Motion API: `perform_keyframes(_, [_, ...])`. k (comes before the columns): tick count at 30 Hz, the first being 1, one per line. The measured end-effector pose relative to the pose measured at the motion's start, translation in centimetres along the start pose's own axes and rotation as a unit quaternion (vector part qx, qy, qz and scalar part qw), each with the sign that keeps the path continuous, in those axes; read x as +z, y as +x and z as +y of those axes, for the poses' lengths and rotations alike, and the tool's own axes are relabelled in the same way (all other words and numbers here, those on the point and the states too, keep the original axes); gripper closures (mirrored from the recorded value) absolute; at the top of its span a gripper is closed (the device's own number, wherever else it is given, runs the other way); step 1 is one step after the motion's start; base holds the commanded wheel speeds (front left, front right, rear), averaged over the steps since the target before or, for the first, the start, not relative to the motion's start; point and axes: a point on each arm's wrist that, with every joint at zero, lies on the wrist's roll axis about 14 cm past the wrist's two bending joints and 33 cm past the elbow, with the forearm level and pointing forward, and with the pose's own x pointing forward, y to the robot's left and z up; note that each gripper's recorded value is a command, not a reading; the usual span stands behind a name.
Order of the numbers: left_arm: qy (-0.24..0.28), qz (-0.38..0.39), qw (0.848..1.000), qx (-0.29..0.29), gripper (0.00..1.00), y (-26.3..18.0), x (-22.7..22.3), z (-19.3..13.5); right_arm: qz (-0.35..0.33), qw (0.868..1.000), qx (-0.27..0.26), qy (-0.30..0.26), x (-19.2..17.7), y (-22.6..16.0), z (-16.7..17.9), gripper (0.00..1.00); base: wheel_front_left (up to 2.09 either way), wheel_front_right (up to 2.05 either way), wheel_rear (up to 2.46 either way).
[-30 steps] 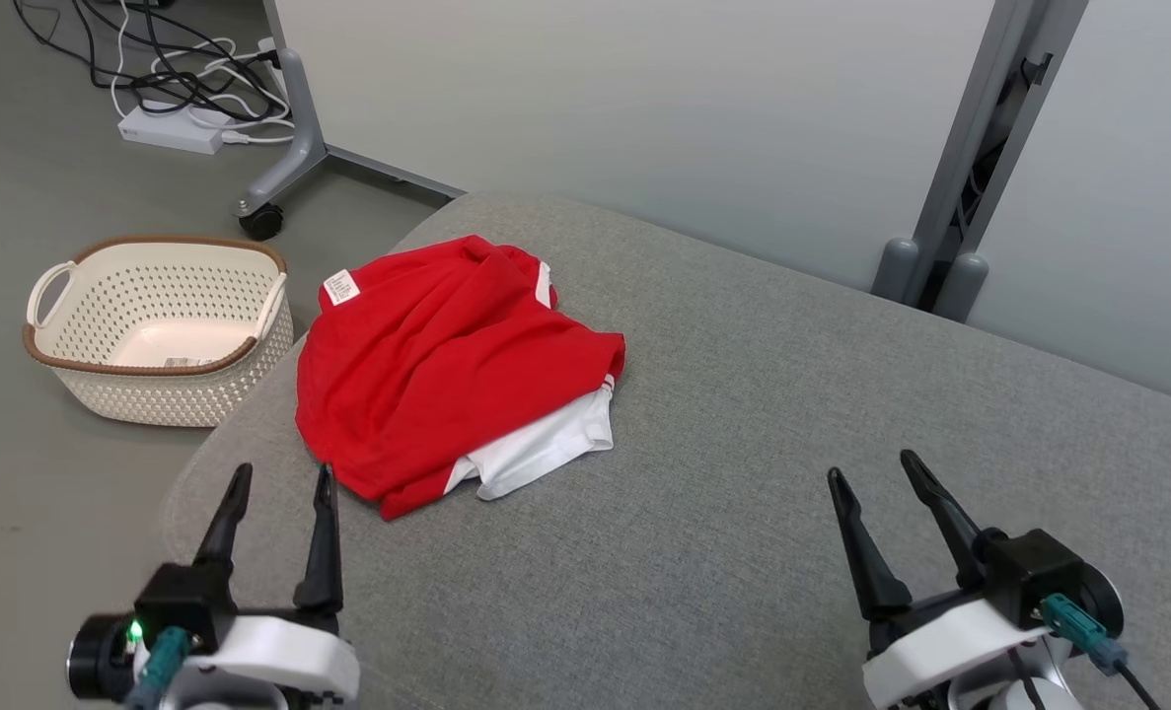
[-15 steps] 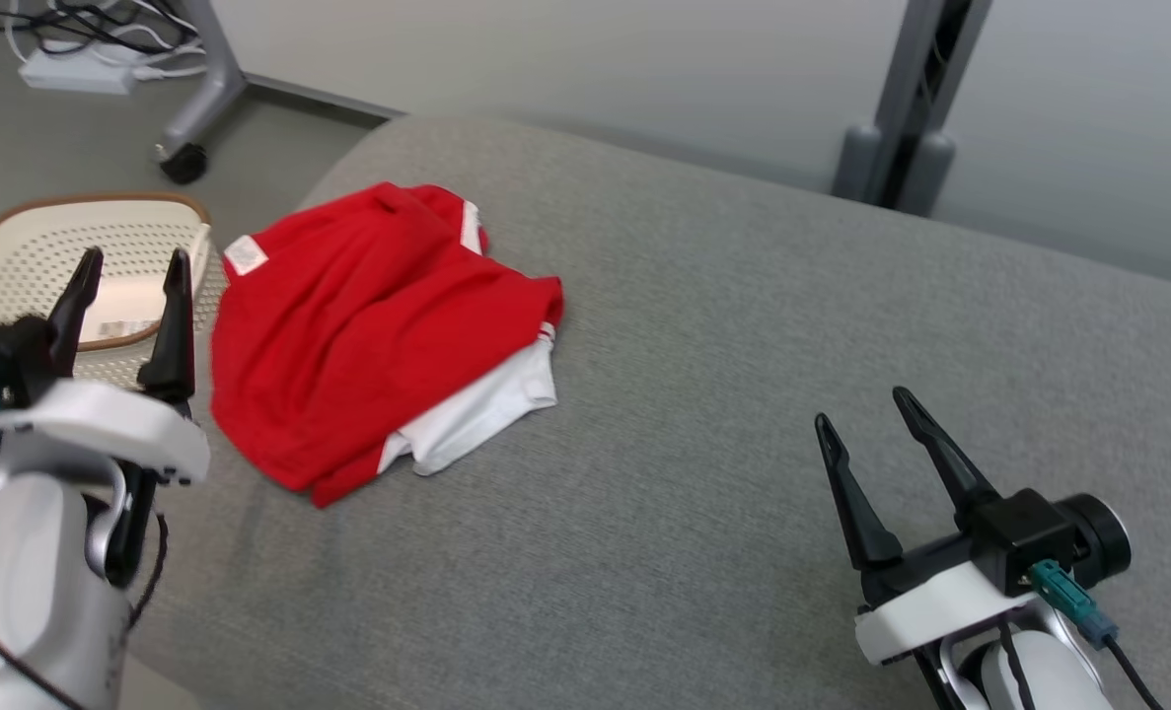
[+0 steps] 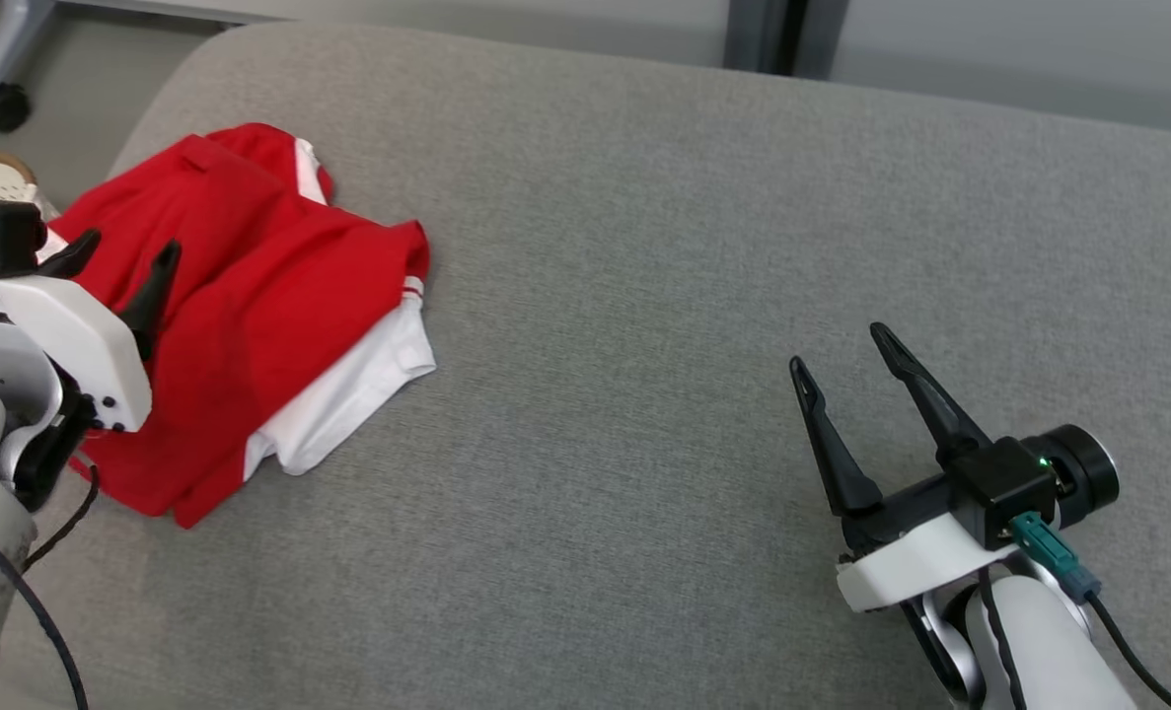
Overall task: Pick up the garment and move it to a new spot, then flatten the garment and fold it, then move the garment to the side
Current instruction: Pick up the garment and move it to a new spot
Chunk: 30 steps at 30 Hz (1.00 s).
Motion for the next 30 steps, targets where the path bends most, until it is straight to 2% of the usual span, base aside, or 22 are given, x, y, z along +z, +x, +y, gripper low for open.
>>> perform_keyframes(4, [0.009,0.054,0.998,-0.023,0.0,1.9,-1.9,-1.2,0.008,1.0,-0.013,0.0,-0.9,0.0,-1.2,0.0,0.0,0.0,0.0])
perform_keyframes(7, [-0.002,0.094,0.996,-0.008,0.0,3.2,-3.0,-0.1,0.017,1.0,-0.022,0.0,-1.7,-0.2,-2.0,0.0,0.0,0.0,0.0])
perform_keyframes(28, [-0.003,0.182,0.983,-0.004,0.0,4.9,-6.6,-0.4,0.03,0.999,-0.033,0.003,-3.0,-0.3,-3.1,0.0,0.0,0.0,0.0])
perform_keyframes(30, [-0.008,0.187,0.982,-0.005,0.73,4.9,-6.8,-0.6,0.029,0.999,-0.033,0.002,-3.0,-0.2,-3.1,0.0,0.0,0.0,0.0])
